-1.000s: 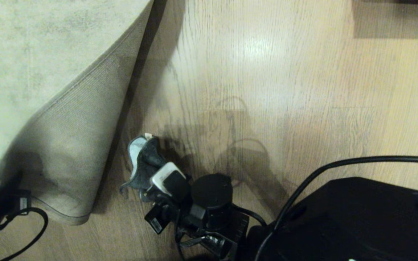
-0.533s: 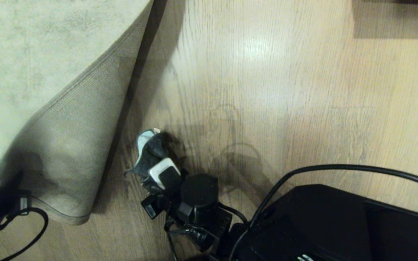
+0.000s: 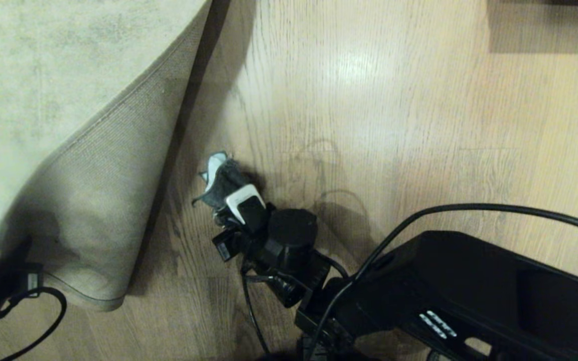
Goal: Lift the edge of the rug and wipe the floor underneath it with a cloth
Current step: Wipe the floor under the carpet with a rag
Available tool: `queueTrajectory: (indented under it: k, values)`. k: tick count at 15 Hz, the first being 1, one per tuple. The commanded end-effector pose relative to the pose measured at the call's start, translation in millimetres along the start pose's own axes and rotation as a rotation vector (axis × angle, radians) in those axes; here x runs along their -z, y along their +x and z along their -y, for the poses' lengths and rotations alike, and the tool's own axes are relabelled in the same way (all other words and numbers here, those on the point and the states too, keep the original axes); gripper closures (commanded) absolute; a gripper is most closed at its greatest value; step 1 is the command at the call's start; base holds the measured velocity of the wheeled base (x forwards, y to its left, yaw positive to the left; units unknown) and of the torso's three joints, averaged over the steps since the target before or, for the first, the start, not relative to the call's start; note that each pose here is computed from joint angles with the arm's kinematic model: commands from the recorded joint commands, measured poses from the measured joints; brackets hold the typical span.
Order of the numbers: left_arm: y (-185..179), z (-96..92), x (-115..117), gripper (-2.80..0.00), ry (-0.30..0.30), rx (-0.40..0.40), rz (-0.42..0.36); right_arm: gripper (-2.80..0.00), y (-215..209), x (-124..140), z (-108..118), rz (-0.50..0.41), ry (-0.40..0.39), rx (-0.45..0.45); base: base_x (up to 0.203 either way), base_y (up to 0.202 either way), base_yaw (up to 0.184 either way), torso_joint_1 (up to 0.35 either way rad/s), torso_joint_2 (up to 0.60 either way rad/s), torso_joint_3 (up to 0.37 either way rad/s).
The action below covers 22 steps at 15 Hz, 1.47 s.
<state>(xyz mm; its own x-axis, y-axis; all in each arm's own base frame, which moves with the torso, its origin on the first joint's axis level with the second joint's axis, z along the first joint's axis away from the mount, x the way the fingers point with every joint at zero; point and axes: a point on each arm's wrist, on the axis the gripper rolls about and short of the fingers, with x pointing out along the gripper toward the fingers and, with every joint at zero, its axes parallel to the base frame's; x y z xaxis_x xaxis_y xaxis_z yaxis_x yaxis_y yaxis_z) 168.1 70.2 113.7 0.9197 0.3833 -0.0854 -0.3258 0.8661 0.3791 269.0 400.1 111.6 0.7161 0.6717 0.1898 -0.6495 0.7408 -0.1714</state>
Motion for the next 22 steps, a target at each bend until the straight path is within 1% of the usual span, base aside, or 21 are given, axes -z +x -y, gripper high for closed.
queueTrajectory:
  k: [1,4,7,9,12,15,16,19,22]
  values:
    - [0,-1.9,-5,0.0,0.002,-0.019,0.044,0.0,2,-17,12,0.04,0.005,0.034,0.0,0.0,0.0,0.0,0.0,0.0]
    - [0,-1.9,-5,0.0,0.004,-0.019,0.044,0.0,2,-34,25,0.074,0.004,0.06,0.0,0.0,0.0,0.0,0.0,0.0]
    - [0,-2.3,-5,0.0,0.004,-0.023,0.044,0.0,-3,-53,27,0.105,0.012,0.053,0.0,0.0,0.0,0.0,0.0,0.0]
    - [-1,-2.4,-5,0.0,0.004,-0.023,0.046,0.0,-11,-64,10,0.105,0.023,0.005,0.0,0.0,0.0,0.0,0.0,0.0]
    - [-1,-3.2,-5,0.0,0.002,-0.027,0.044,0.0,-33,-73,-27,0.071,0.034,-0.097,0.0,0.0,0.0,0.0,0.0,0.0]
    - [0,-3.1,-4,0.0,0.003,-0.027,0.042,0.0,-58,-69,-66,0.021,0.033,-0.199,0.0,0.0,0.0,0.0,0.0,0.0]
    - [0,-3.0,-4,0.0,0.003,-0.026,0.042,0.0,-66,-62,-79,0.0,0.029,-0.222,0.0,0.0,0.0,0.0,0.0,0.0]
    - [0,-2.9,-4,0.0,0.003,-0.026,0.04,0.0,-80,-37,-110,-0.042,0.024,-0.247,0.0,0.0,0.0,0.0,0.0,0.0]
    - [0,-2.9,-4,0.0,0.003,-0.026,0.04,0.0,-84,-10,-126,-0.063,0.023,-0.265,0.0,0.0,0.0,0.0,0.0,0.0]
